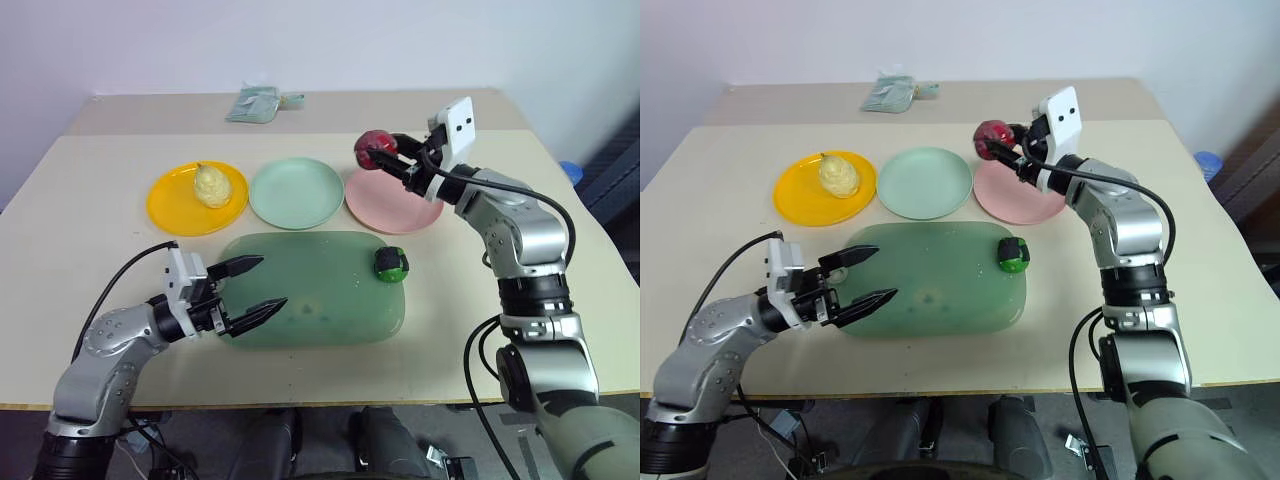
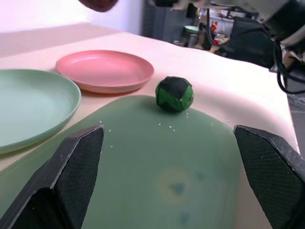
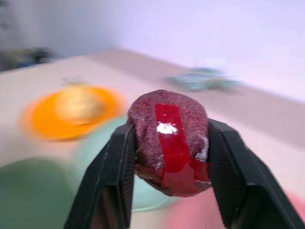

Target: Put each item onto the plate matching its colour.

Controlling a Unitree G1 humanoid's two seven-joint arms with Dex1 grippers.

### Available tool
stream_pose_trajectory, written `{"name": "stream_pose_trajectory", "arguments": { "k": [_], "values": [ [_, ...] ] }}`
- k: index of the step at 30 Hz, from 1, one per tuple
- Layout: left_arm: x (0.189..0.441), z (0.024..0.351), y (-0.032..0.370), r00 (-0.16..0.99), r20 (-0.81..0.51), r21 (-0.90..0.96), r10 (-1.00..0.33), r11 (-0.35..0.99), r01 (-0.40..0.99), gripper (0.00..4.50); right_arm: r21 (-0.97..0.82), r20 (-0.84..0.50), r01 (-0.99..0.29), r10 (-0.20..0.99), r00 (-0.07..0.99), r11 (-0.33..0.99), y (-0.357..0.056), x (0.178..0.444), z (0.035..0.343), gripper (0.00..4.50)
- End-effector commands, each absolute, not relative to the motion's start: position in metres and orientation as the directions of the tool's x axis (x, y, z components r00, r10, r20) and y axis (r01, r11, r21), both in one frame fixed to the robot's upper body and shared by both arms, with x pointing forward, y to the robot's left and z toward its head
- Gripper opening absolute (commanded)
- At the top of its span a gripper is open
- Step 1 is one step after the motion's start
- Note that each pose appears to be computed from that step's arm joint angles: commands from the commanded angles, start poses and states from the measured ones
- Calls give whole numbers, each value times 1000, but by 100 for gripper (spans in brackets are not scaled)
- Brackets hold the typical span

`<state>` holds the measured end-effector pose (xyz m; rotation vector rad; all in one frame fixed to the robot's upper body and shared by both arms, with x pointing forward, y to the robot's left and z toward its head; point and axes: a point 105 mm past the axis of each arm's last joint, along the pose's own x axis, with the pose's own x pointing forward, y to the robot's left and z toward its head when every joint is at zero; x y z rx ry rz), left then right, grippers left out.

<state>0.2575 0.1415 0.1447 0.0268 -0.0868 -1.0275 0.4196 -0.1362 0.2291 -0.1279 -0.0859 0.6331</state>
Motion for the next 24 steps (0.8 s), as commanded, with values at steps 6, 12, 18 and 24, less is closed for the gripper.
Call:
{"name": "stream_pose_trajectory", "arguments": {
  "k": [6,12,18,24],
  "values": [
    [268,154,127,545,126,122,-829,558,821,450,-198,-32,-476,480,877,857,-155,463,199,210],
    [268,153,131,550,118,125,-827,562,818,450,-174,-29,-510,513,858,842,-162,459,195,446],
    [269,150,133,531,97,124,-842,539,833,450,-113,-10,-614,617,787,781,-186,408,197,446],
    [270,145,138,509,66,128,-858,513,849,450,19,-82,-720,718,691,694,-184,329,182,446]
  ]
}}
